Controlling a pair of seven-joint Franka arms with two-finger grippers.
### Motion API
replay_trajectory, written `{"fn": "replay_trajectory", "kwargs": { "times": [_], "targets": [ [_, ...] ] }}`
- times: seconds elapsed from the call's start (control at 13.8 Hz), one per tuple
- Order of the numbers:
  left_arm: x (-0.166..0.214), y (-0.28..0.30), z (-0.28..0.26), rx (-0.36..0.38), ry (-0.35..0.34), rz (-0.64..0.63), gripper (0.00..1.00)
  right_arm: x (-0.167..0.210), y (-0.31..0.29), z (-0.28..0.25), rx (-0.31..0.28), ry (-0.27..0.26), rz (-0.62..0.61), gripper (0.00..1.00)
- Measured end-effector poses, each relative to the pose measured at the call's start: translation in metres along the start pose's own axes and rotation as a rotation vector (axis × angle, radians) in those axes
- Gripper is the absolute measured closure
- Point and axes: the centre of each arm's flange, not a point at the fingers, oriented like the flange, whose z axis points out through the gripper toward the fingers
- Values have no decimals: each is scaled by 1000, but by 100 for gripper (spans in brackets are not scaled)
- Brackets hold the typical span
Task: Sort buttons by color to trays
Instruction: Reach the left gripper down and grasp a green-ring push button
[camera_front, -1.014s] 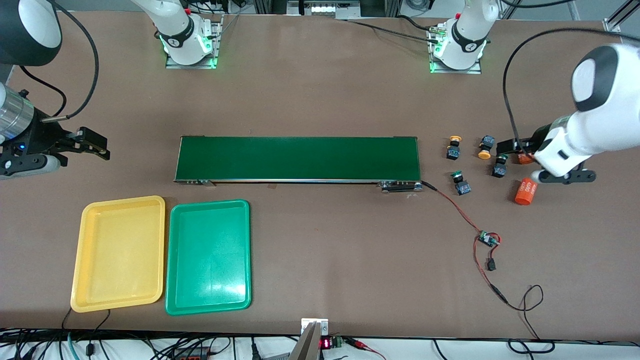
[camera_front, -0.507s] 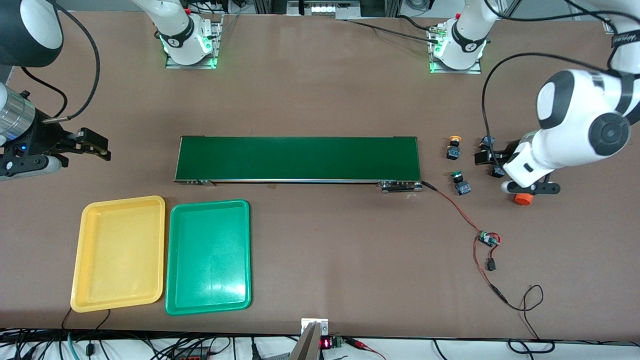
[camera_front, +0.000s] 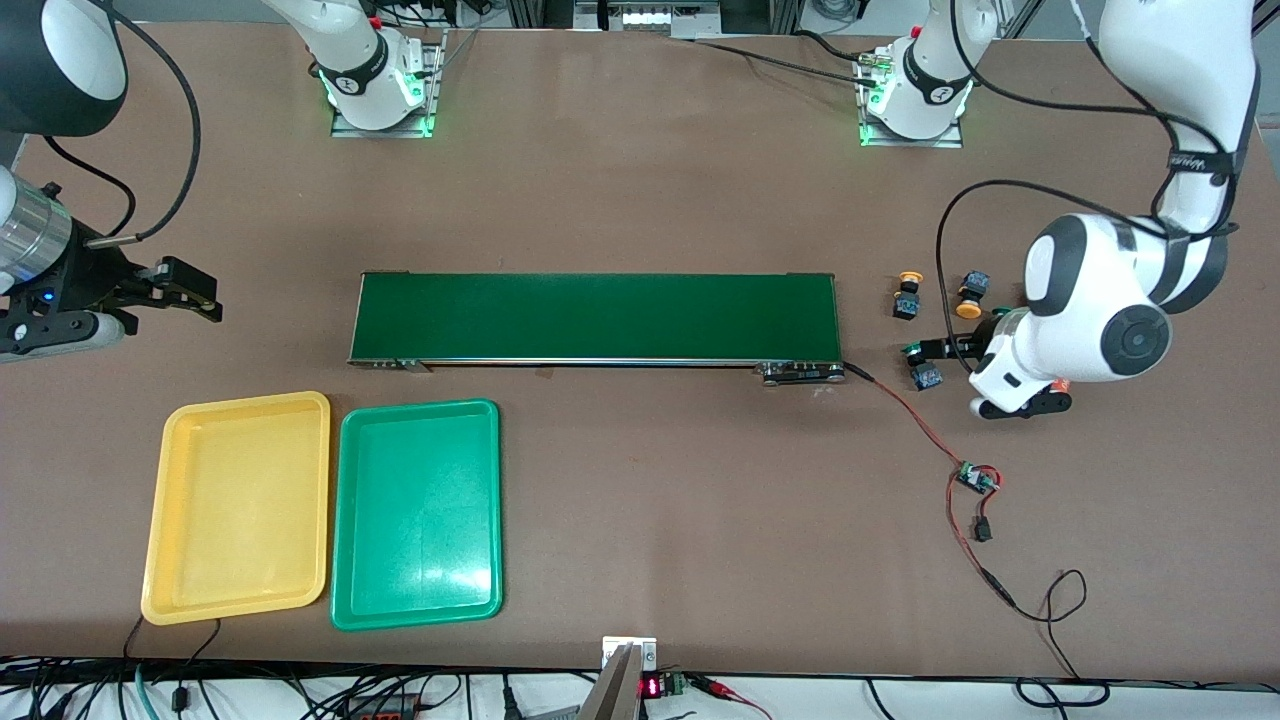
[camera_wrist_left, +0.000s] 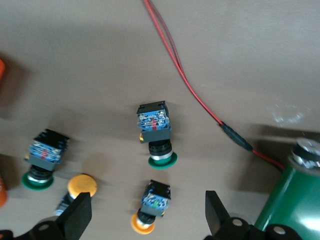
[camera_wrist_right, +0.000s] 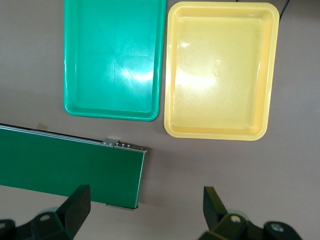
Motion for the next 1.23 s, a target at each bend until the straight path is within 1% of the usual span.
{"fn": "replay_trajectory", "kwargs": {
  "times": [0.14,0.43,0.58,0.72,0.87,0.94,1.23],
  "targets": [
    [5,9,19,5,-9,-32,0,4,1,13,2,-22,1,0],
    [23,10,57,-1,7,-48,0,9,1,32,5,-58,0,0],
    [29,7,66,34,35,-28,0,7,1,35,8,-82,-1,0],
    [33,6,69,50,57,-16,0,4,1,37,11,-104,-1,0],
    [34,5,71,54,59,-15,0,4,1,39,11,-110,0,0],
    [34,5,72,54,58,-15,4,4,1,39,11,-111,0,0],
    [37,4,83,50,65,-17,7,4,3,40,12,-114,3,0]
  ]
}}
